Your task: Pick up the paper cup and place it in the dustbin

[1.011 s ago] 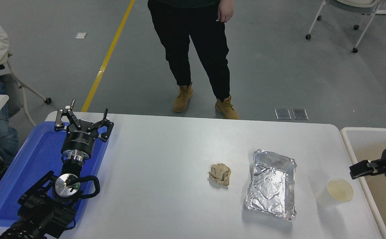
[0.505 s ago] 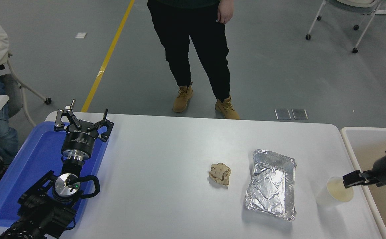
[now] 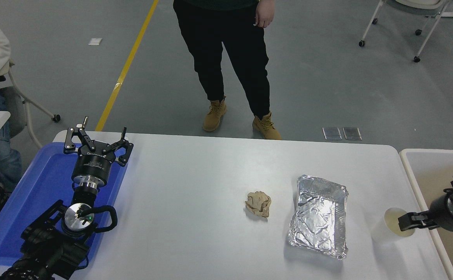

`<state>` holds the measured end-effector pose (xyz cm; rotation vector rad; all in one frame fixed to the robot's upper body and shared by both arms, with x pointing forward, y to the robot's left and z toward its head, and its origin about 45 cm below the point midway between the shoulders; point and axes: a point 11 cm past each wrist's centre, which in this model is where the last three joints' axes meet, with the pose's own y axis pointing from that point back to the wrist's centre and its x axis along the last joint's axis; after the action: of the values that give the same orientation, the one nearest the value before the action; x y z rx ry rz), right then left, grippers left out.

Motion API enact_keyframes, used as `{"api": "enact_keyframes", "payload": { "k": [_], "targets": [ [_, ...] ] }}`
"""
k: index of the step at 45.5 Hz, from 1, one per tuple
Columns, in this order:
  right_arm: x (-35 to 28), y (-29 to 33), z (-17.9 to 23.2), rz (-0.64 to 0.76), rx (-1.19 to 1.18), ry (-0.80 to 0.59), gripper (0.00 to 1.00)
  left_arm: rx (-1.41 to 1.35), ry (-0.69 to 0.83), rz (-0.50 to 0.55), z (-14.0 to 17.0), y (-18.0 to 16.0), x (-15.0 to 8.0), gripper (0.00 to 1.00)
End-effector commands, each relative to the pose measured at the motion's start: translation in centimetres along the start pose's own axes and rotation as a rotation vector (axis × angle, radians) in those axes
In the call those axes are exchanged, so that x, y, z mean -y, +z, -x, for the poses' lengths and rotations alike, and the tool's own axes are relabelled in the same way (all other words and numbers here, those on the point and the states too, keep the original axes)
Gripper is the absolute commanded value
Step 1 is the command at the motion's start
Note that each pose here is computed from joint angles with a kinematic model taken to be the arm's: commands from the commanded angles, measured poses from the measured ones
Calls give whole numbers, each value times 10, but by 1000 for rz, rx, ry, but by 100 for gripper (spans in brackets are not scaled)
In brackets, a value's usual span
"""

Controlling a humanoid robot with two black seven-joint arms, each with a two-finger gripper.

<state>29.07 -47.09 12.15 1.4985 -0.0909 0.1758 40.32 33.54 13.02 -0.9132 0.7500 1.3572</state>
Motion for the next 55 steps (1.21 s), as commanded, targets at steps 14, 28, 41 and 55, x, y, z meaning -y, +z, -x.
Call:
{"api": "enact_keyframes", "payload": {
  "k": [14, 28, 41, 55],
  "targets": [
    [4, -2, 2, -2, -9, -4, 0, 0, 0, 0, 0, 0, 0, 100],
    [0, 0, -1, -1, -5, 6, 0, 0, 0, 0, 0, 0, 0, 100],
    [-26, 12, -13, 9, 21, 31, 0, 1, -2, -1, 0, 0, 0, 100],
    [-114, 37, -48, 111, -15, 77, 0, 2, -1, -2, 0, 0, -1, 100]
  ]
}}
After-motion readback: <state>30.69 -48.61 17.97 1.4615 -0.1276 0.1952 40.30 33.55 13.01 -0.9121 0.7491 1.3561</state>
